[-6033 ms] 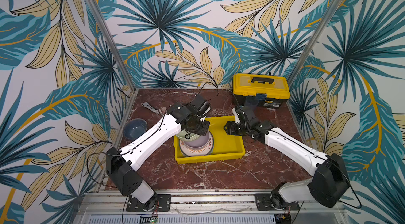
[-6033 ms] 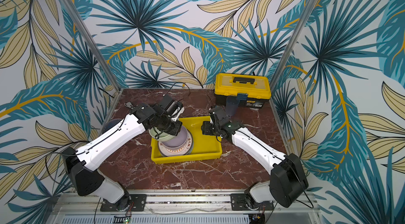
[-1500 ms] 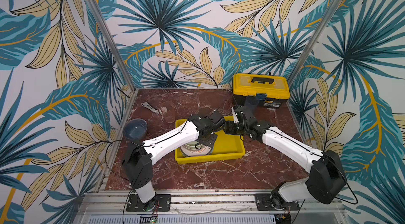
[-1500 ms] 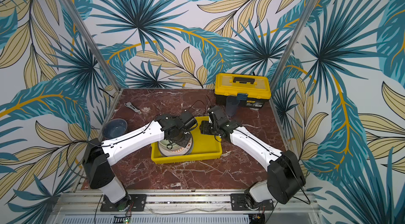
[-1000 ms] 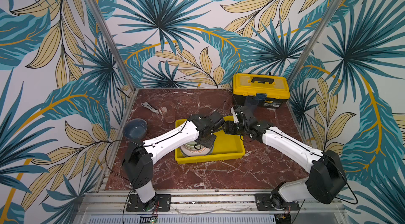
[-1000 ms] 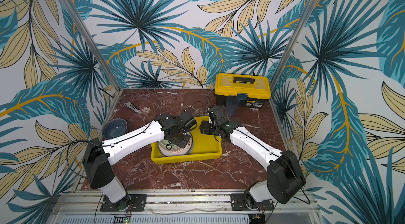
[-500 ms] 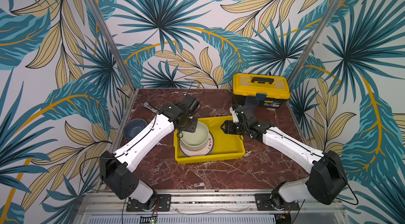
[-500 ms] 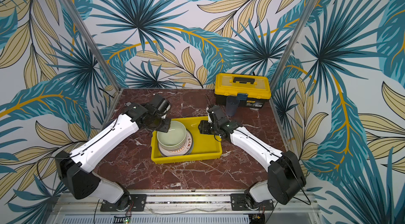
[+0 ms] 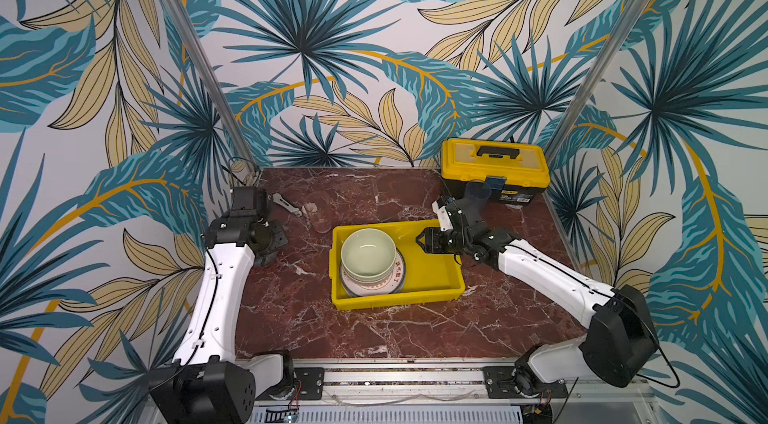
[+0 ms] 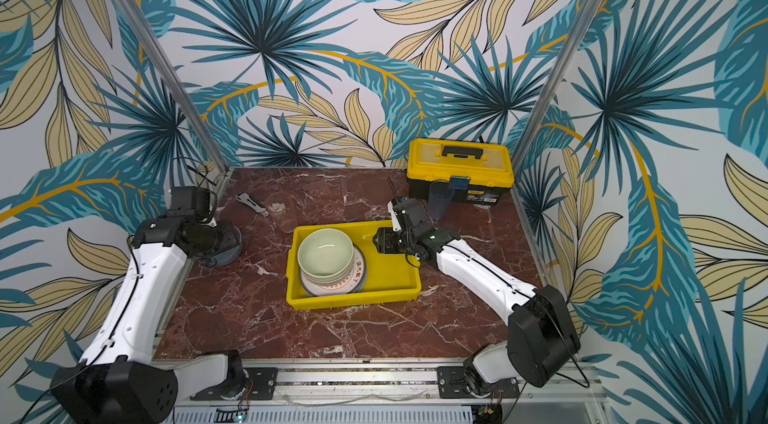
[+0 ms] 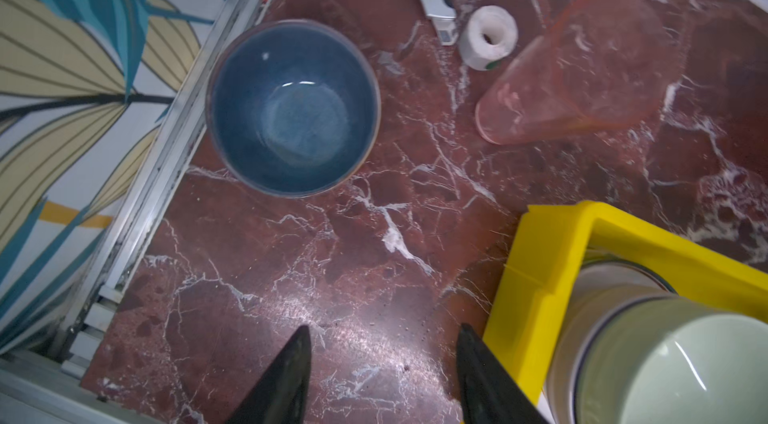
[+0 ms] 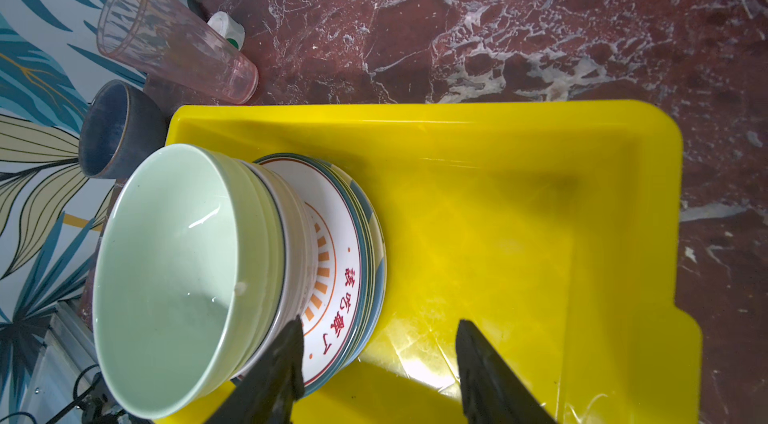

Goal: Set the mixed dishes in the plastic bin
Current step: 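Move the left gripper to the dark blue bowl and grip its rim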

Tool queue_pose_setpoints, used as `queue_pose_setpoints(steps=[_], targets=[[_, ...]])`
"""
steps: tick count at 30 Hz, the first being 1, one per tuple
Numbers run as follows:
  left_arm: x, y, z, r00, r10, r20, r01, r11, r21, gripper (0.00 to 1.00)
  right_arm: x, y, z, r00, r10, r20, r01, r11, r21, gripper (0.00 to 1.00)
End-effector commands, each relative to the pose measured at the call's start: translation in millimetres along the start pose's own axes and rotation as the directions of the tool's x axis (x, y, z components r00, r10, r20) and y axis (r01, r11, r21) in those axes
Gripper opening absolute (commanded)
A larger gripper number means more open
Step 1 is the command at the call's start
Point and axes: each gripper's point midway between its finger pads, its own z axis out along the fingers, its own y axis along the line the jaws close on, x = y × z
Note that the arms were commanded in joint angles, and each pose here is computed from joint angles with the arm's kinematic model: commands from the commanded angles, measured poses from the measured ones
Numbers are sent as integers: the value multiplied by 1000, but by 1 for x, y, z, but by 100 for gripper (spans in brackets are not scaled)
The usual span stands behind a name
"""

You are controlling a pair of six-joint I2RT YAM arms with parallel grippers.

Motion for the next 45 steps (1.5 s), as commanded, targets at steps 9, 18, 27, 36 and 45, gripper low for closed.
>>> queue_pose_setpoints(steps=[9, 18, 27, 36, 45], targets=[[-27, 85, 75, 937, -321, -142, 304, 944, -124, 55, -1, 12, -7, 997, -81, 4, 81, 995, -63, 61], [-45, 106, 119, 917, -374, -138, 345, 918, -195, 50, 6, 16, 0, 996, -87, -17, 85, 991, -101, 61], [-55, 107, 148, 909, -390, -146, 360, 913, -193, 45, 5, 19, -1, 999, -53, -14, 50, 992, -119, 61], [-51, 108, 164, 904, -398, -158, 367, 910, -193, 37, 0, 21, 0, 999, -45, -12, 43, 992, -115, 61], [-41, 96, 180, 913, -359, -192, 317, 923, -216, 34, -2, 18, -4, 999, -48, -11, 47, 995, -90, 61]])
